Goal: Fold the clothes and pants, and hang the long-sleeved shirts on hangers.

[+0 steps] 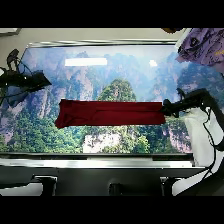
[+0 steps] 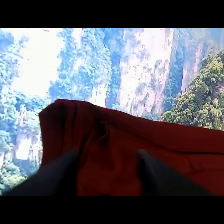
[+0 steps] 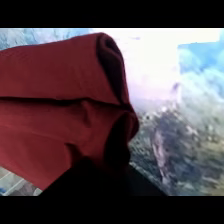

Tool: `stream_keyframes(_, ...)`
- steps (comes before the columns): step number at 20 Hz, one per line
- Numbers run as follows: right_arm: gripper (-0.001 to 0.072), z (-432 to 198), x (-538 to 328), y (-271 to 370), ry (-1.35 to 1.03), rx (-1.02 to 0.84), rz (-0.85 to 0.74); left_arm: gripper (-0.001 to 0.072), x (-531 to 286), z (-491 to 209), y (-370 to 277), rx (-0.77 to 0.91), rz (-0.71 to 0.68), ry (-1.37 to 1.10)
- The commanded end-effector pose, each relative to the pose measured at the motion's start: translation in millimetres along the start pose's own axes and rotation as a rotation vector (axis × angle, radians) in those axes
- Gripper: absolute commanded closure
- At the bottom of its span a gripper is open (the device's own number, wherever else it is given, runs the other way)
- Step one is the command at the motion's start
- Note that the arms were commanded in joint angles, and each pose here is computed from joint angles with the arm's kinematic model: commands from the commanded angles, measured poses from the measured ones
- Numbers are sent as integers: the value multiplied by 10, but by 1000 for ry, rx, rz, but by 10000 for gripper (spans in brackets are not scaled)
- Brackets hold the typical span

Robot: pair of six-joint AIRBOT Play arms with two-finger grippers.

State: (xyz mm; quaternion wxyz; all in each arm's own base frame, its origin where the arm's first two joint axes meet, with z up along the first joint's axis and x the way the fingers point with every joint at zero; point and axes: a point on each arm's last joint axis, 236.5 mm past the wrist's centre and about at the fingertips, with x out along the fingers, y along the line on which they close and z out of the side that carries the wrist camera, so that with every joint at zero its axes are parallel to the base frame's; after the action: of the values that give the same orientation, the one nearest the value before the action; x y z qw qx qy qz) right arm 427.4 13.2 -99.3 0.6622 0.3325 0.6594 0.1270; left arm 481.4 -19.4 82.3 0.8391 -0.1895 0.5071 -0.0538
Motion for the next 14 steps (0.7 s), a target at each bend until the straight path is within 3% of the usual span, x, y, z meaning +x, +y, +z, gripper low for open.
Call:
stream_keyframes(1, 685, 51, -213, 163, -62, 4, -36, 685, 102, -82, -199, 37, -19, 26)
stream_keyframes(5, 685, -1, -892, 393, -174, -60, -150, 687, 626, -560, -847, 93, -76, 170)
stream_keyframes(9, 685, -80, -1580, 678, -342, -124, -234, 687, 1299, -1453, -1921, 152, -233, 349)
stream_keyframes(14, 685, -273, -2322, 939, -487, -164, -336, 687, 1811, -2215, -3176, 21, -454, 366)
